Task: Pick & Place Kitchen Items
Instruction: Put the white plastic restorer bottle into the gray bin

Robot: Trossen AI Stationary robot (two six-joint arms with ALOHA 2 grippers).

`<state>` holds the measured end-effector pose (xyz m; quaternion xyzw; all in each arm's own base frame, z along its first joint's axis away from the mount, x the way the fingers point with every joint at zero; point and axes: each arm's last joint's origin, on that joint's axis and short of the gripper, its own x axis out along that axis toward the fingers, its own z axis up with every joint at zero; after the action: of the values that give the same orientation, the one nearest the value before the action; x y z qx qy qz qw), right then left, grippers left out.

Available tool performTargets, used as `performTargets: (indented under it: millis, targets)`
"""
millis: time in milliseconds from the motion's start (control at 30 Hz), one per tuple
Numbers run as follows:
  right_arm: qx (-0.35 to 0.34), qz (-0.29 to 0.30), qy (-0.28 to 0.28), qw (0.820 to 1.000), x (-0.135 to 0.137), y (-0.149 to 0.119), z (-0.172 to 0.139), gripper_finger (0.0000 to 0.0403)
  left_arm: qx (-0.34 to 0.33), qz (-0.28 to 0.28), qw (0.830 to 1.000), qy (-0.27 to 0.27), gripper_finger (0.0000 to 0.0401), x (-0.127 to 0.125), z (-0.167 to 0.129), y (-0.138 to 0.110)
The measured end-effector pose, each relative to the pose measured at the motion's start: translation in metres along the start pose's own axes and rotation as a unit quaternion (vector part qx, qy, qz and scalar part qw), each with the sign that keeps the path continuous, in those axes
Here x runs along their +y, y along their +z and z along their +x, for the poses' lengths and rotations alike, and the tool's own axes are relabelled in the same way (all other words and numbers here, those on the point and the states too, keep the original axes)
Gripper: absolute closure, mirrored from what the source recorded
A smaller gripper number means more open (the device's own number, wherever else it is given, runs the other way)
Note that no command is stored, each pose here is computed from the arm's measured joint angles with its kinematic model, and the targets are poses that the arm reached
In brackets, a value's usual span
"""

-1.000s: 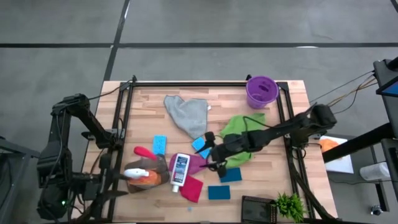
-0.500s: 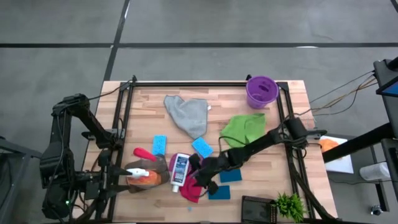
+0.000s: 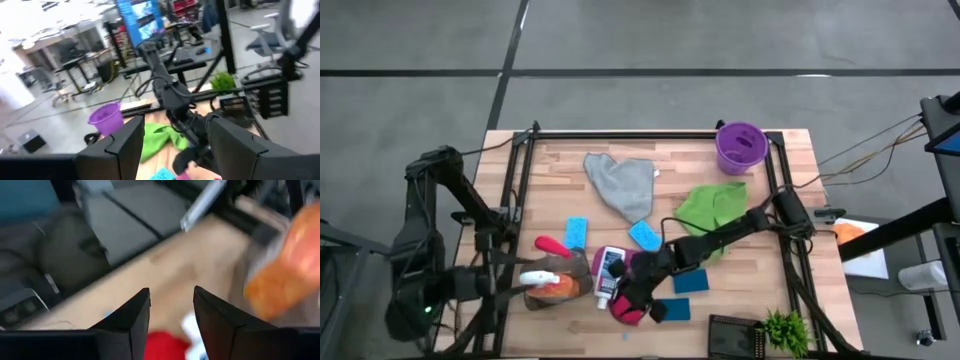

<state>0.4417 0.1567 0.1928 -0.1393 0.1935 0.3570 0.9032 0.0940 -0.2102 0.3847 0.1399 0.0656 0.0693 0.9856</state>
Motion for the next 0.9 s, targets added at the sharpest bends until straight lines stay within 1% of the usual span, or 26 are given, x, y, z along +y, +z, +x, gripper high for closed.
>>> performTargets:
  millis: [67,133,200,233,300,333,367,400,500,567,600,700,800,900]
  targets:
    - [-0.032,0.003,0.025,0.999,-0.002,0.004,-0.001,0.0263,0.013,-0.019,1.0,-0.004,0.0187,0.002,0.011,0.003]
    - [-0.052,-0.001,0.044,0.998,-0.002,0.007,-0.002,0.0269,0.025,-0.039,0.999,-0.017,0.0187,0.004,0.028,0.009]
    - [-0.067,-0.005,0.052,0.996,-0.002,0.01,-0.002,0.0275,0.007,-0.055,0.996,-0.069,0.0187,0.003,0.048,0.022]
    - [-0.073,-0.007,0.056,0.996,-0.002,0.011,-0.002,0.0277,-0.024,-0.053,0.992,-0.11,0.0187,0.002,0.056,0.029]
    - [-0.086,-0.008,0.06,0.994,-0.002,0.013,-0.003,0.0282,-0.116,-0.04,0.974,-0.192,0.0187,0.004,0.068,0.042]
    - [-0.088,-0.004,0.063,0.994,-0.002,0.014,-0.003,0.0283,-0.153,-0.029,0.965,-0.213,0.0187,0.008,0.073,0.048]
    - [-0.089,-0.001,0.067,0.994,-0.002,0.014,-0.003,0.0284,-0.178,-0.02,0.959,-0.218,0.0187,0.014,0.075,0.052]
    - [-0.09,0.003,0.07,0.994,-0.002,0.014,-0.003,0.0285,-0.185,-0.007,0.96,-0.209,0.0187,0.022,0.076,0.055]
    - [-0.093,0.011,0.1,0.991,0.003,0.013,-0.002,0.0286,-0.168,0.017,0.974,-0.149,0.0187,0.055,0.081,0.058]
    - [-0.098,0.01,0.114,0.989,0.01,0.013,0.0,0.0286,-0.156,0.011,0.98,-0.119,0.0187,0.077,0.092,0.052]
    - [-0.1,0.008,0.118,0.988,0.013,0.013,0.001,0.0286,-0.155,0.002,0.981,-0.119,0.0187,0.087,0.098,0.047]
    - [-0.118,-0.004,0.121,0.986,0.019,0.016,0.003,0.0286,-0.178,-0.023,0.971,-0.155,0.0187,0.118,0.121,0.029]
    - [-0.133,-0.013,0.121,0.984,0.023,0.02,0.003,0.0286,-0.197,-0.042,0.966,-0.162,0.0187,0.152,0.148,0.002]
    - [-0.137,-0.018,0.125,0.982,0.029,0.024,0.002,0.0286,-0.199,-0.06,0.972,-0.107,0.0187,0.189,0.171,-0.035]
